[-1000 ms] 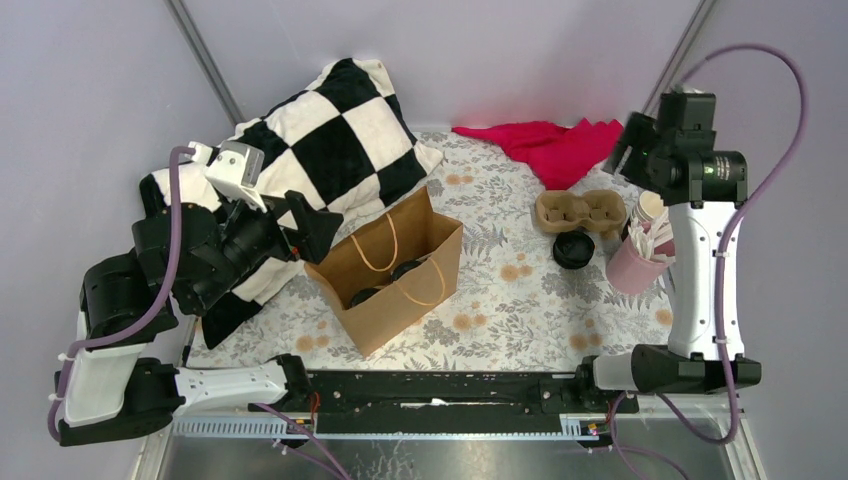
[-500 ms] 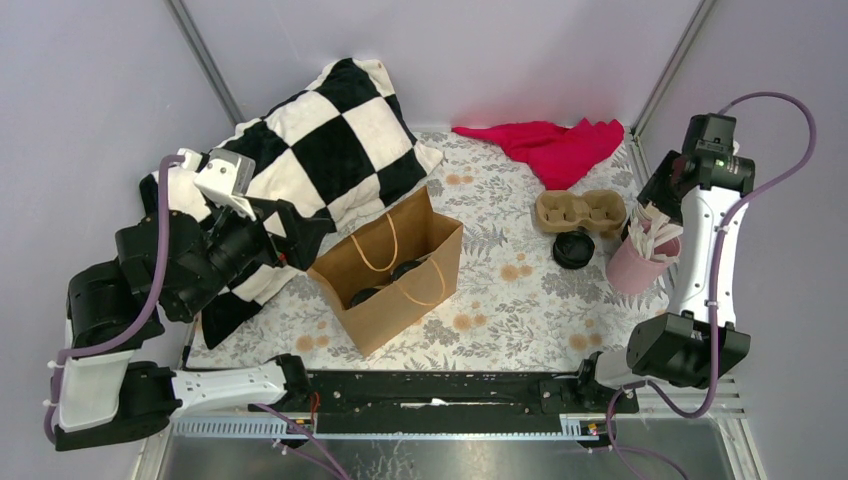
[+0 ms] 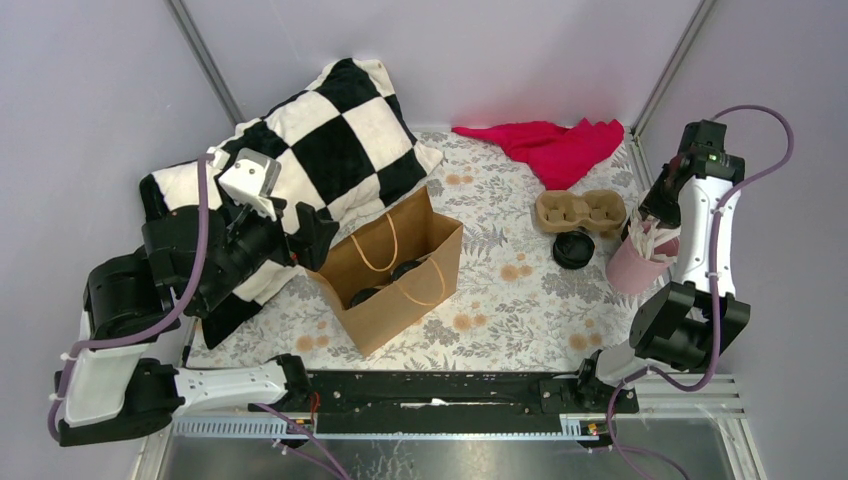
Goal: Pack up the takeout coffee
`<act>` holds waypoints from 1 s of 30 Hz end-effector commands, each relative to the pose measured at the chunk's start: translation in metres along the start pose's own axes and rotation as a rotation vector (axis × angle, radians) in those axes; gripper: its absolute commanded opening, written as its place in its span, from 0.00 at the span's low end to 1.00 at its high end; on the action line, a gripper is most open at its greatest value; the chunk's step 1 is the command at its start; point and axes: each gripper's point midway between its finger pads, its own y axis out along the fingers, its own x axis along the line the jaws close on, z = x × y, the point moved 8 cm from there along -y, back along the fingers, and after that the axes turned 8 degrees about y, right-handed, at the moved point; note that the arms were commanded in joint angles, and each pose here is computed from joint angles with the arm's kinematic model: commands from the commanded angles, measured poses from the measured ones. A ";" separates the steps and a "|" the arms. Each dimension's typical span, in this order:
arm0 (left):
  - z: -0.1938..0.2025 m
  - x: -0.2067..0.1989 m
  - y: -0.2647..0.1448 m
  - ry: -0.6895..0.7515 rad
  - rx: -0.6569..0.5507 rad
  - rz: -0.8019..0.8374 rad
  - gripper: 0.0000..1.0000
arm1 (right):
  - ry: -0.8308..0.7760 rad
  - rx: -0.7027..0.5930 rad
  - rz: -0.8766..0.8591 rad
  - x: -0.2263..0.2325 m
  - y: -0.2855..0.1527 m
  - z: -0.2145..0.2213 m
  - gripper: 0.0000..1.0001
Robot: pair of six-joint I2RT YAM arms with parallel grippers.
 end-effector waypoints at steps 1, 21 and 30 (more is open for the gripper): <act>-0.006 -0.001 0.003 0.010 -0.018 -0.003 0.99 | -0.020 -0.039 0.043 -0.006 0.006 0.000 0.34; -0.013 -0.013 0.012 0.039 -0.031 0.060 0.99 | 0.062 -0.219 0.046 -0.022 -0.120 -0.013 0.00; -0.017 -0.017 0.013 0.044 -0.036 0.093 0.99 | 0.043 -0.292 -0.091 -0.016 -0.173 -0.022 0.00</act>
